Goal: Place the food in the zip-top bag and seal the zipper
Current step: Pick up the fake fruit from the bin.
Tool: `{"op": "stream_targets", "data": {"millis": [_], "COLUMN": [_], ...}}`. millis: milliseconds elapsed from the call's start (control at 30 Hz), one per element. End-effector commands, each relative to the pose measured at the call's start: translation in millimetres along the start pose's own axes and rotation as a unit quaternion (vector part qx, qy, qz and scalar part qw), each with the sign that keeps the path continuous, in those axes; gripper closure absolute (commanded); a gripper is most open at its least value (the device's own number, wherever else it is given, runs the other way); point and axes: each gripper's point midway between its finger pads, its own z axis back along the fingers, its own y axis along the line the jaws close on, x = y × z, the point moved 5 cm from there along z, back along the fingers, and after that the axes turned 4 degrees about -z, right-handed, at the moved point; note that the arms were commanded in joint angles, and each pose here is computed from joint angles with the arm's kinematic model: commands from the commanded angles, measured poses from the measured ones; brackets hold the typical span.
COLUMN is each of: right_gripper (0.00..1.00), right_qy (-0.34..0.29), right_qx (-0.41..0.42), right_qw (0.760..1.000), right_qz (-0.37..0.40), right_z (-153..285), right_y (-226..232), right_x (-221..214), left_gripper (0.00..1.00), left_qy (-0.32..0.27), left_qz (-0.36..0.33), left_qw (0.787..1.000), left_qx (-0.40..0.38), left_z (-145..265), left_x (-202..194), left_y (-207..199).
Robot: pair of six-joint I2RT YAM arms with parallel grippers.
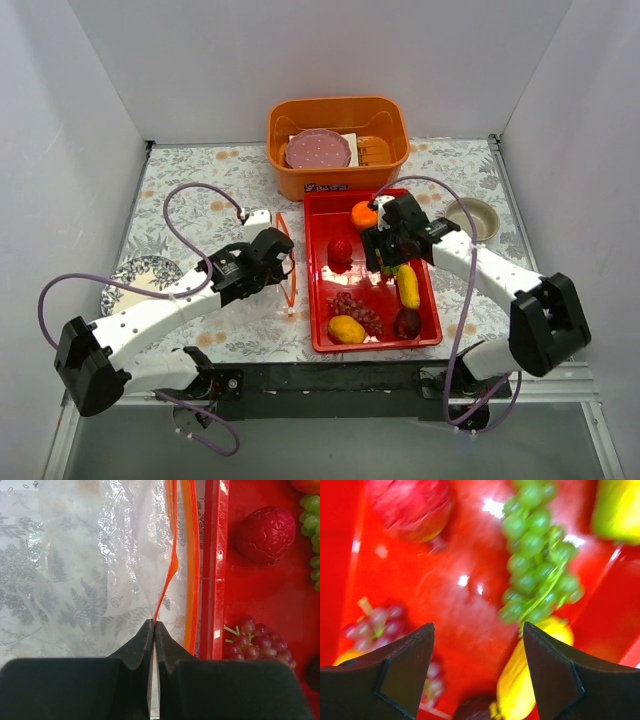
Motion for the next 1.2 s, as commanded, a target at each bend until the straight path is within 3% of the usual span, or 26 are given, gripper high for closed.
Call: {"op": "stream_targets", "data": {"millis": [0, 133, 233, 700, 800, 1000, 1033, 1167], "right_gripper": [0.20, 0.19, 0.27, 0.27, 0.36, 0.72, 0.82, 0.83], "right_qy": [-0.018, 0.000, 0.019, 0.063, 0.076, 0.062, 0.055, 0.007], "right_qx": [-0.068, -0.084, -0.078, -0.129, -0.125, -0.097, -0.089, -0.033], "right_qw": [0.997, 0.995, 0.995, 0.987, 0.986, 0.991, 0.993, 0.999], "right_qz": [0.041, 0.047, 0.053, 0.067, 0.078, 0.068, 0.056, 0.032], "right_z": [-4.4, -19.7, -33.9, -59.7, -66.7, -60.3, -57.0, -27.9], "right_y": [-16.5, -23.9, -25.9, -50.6, -52.9, -43.6, -39.5, -17.0], "right_x": [27.0, 34.3, 30.6, 9.9, 7.2, 13.9, 16.1, 31.5], "left_gripper": [1.00, 1.00, 1.00, 1.00, 1.00, 1.00, 1.00, 1.00], "left_qy": [-0.010, -0.020, -0.019, -0.029, -0.029, -0.032, -0.034, -0.038], "left_qz": [-0.002, 0.011, 0.014, -0.003, -0.005, -0.005, -0.004, -0.002], "left_qw": [1.000, 0.999, 0.999, 0.999, 0.999, 0.999, 0.999, 0.999], "left_qx": [-0.019, -0.026, -0.029, -0.039, -0.037, -0.033, -0.032, -0.030], "left_z": [11.9, 16.4, 17.3, 17.6, 15.8, 17.2, 17.4, 19.0], "left_x": [-1.9, -0.8, -1.2, 5.6, 6.0, 8.8, 9.2, 12.0], "left_y": [7.5, 10.7, 10.3, 4.8, 3.8, 4.3, 4.6, 5.3]}}
